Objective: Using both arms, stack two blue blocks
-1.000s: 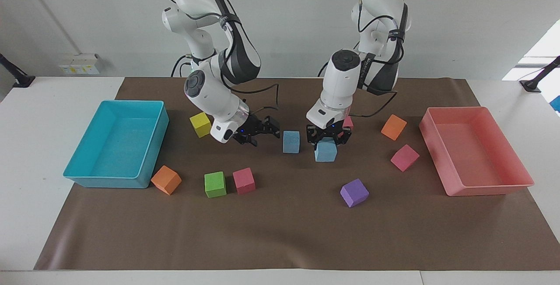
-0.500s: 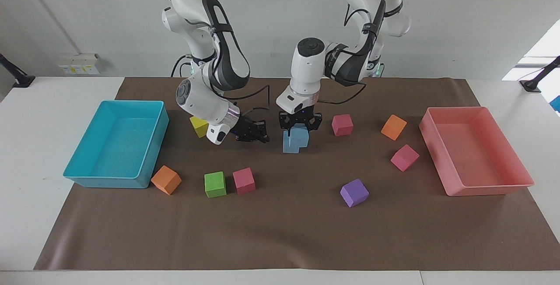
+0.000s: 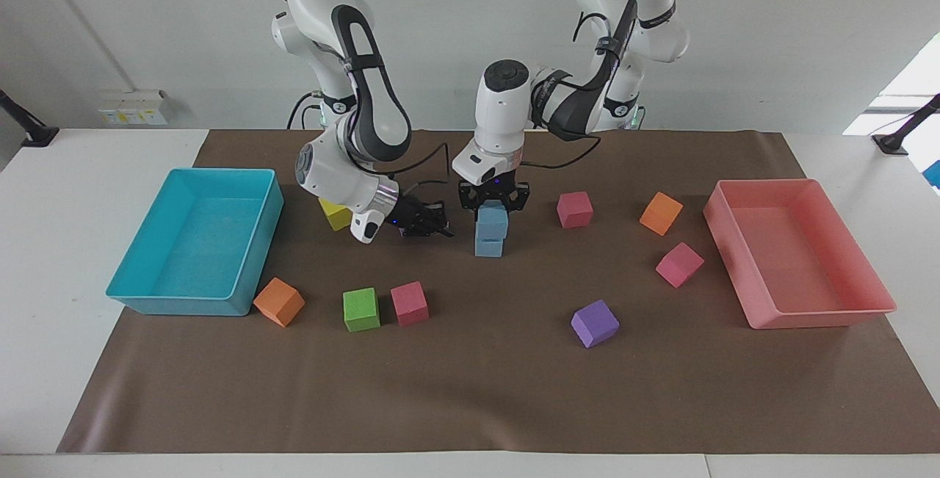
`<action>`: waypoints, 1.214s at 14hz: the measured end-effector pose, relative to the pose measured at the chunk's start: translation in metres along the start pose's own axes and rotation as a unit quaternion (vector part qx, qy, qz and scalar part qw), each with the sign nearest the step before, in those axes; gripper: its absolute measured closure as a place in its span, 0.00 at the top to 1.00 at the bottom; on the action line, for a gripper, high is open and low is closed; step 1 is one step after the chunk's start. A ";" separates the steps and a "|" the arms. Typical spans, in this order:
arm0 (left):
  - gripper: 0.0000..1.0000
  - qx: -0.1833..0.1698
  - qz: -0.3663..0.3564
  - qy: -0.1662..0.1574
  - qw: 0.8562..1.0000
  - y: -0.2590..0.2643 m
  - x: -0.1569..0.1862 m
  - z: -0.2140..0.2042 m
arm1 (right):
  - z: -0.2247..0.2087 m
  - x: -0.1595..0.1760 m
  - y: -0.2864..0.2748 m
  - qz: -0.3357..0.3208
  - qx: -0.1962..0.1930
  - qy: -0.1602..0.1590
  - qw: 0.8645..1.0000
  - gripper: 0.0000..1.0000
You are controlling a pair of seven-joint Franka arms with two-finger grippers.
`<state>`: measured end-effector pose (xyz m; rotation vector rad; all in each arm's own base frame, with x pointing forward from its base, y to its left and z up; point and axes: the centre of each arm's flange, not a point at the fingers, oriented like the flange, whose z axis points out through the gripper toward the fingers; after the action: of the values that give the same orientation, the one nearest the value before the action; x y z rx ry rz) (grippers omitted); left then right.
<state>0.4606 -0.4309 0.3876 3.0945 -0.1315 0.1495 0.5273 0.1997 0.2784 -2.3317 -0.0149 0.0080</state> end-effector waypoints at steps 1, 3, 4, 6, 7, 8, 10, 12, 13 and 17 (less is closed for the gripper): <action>0.60 0.000 0.000 -0.001 1.000 0.000 -0.001 0.001 | 0.002 -0.002 0.003 0.001 0.001 0.004 1.000 0.01; 0.60 0.003 -0.001 -0.003 1.000 -0.001 -0.002 0.004 | 0.004 -0.004 0.004 0.002 0.000 0.004 1.000 0.01; 0.60 0.004 -0.001 -0.005 1.000 -0.002 -0.002 0.006 | 0.004 -0.004 0.005 0.002 0.000 0.003 1.000 0.01; 0.60 0.006 -0.001 -0.008 1.000 -0.002 -0.004 0.011 | 0.007 -0.006 0.003 0.000 -0.005 0.005 1.000 0.01; 0.60 0.007 -0.001 -0.009 1.000 -0.002 -0.004 0.013 | 0.009 -0.006 0.001 -0.003 -0.011 0.010 1.000 0.01; 0.60 0.006 -0.001 -0.008 1.000 -0.002 -0.004 0.013 | 0.013 -0.008 -0.002 -0.007 -0.014 0.010 1.000 0.01; 0.60 0.002 -0.001 -0.003 1.000 -0.001 -0.003 0.013 | 0.018 -0.011 -0.005 -0.011 -0.018 0.009 1.000 0.01; 0.60 0.001 -0.001 -0.002 1.000 -0.001 -0.003 0.012 | 0.018 -0.011 -0.005 -0.011 -0.018 0.008 1.000 0.01; 0.60 0.001 -0.001 -0.002 1.000 -0.001 -0.003 0.012 | 0.018 -0.011 -0.005 -0.010 -0.018 0.009 1.000 0.01; 0.60 -0.002 -0.001 0.002 1.000 -0.001 -0.002 0.013 | 0.018 -0.012 -0.004 -0.010 -0.018 0.008 1.000 0.01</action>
<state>0.4595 -0.4304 0.3746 3.0891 -0.1297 0.1552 0.5153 0.2156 0.2687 -2.3682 -0.0294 -0.0218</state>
